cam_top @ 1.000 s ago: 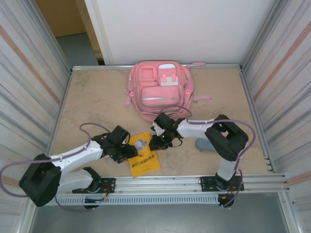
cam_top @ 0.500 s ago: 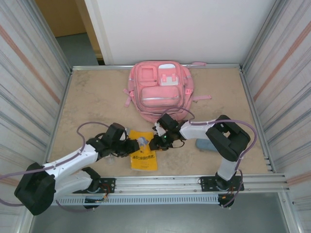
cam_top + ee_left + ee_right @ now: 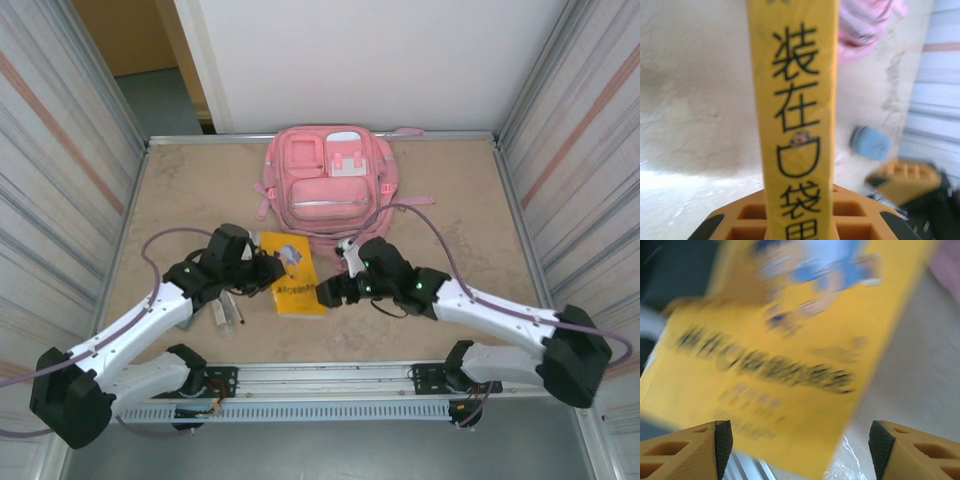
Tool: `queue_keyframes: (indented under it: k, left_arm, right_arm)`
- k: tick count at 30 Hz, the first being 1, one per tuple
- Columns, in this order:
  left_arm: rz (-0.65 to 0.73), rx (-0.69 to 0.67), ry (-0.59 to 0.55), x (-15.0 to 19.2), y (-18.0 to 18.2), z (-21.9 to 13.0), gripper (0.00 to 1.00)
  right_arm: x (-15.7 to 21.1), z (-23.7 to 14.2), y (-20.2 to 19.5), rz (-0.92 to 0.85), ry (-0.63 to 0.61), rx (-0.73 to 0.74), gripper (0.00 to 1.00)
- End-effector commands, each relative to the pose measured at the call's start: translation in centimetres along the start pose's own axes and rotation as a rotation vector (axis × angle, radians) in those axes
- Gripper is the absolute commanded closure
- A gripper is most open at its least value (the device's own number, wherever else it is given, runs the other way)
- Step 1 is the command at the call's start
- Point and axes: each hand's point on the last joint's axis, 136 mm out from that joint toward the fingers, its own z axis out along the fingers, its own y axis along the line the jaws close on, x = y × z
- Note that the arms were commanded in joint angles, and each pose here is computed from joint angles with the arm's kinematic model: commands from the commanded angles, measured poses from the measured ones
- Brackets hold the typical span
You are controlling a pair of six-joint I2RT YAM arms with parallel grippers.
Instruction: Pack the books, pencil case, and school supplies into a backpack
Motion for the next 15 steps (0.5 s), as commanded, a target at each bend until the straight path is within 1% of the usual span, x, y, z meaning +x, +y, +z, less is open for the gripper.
queue_keyframes:
  k: [1,3,4,5,6,8,11,14,15]
  left_arm:
    - [-0.031,0.059,-0.026,-1.7,-3.6,-1.2,1.0]
    - [-0.031,0.052,0.003,-1.8,-4.5,-1.1,1.0]
    - [-0.038,0.055,0.02,-1.7,-4.8,-0.9,1.0]
    - [-0.054,0.057,0.039,-1.6,-4.9,-0.6,1.0]
    - [-0.073,0.061,0.057,-1.4,-5.1,-0.3,1.0]
    - [-0.102,0.077,0.101,-0.9,-5.5,0.2,1.0]
    - [-0.119,0.104,0.133,-0.3,-6.2,0.9,1.0]
    - [-0.143,0.11,0.176,0.4,-6.4,1.5,0.99]
    - [-0.167,0.101,0.189,0.6,-6.2,1.6,0.97]
  right_arm:
    - [0.8,-0.9,1.2,-0.521,-0.012,0.074,0.25]
    - [1.3,-1.0,2.6,-0.769,-0.041,0.068,0.22]
    - [1.2,-0.9,2.6,-0.86,-0.063,0.104,0.2]
    - [0.7,-0.7,2.5,-0.938,-0.094,0.158,0.14]
    - [0.0,-0.5,2.0,-0.99,-0.113,0.225,0.12]
    - [-1.4,0.0,0.8,-1.009,-0.123,0.331,0.12]
    - [-2.6,1.0,-0.2,-1.039,-0.146,0.423,0.13]
    - [-4.4,1.2,-1.4,-1.023,-0.214,0.563,0.23]
    - [-4.8,1.0,-1.6,-1.019,-0.231,0.589,0.3]
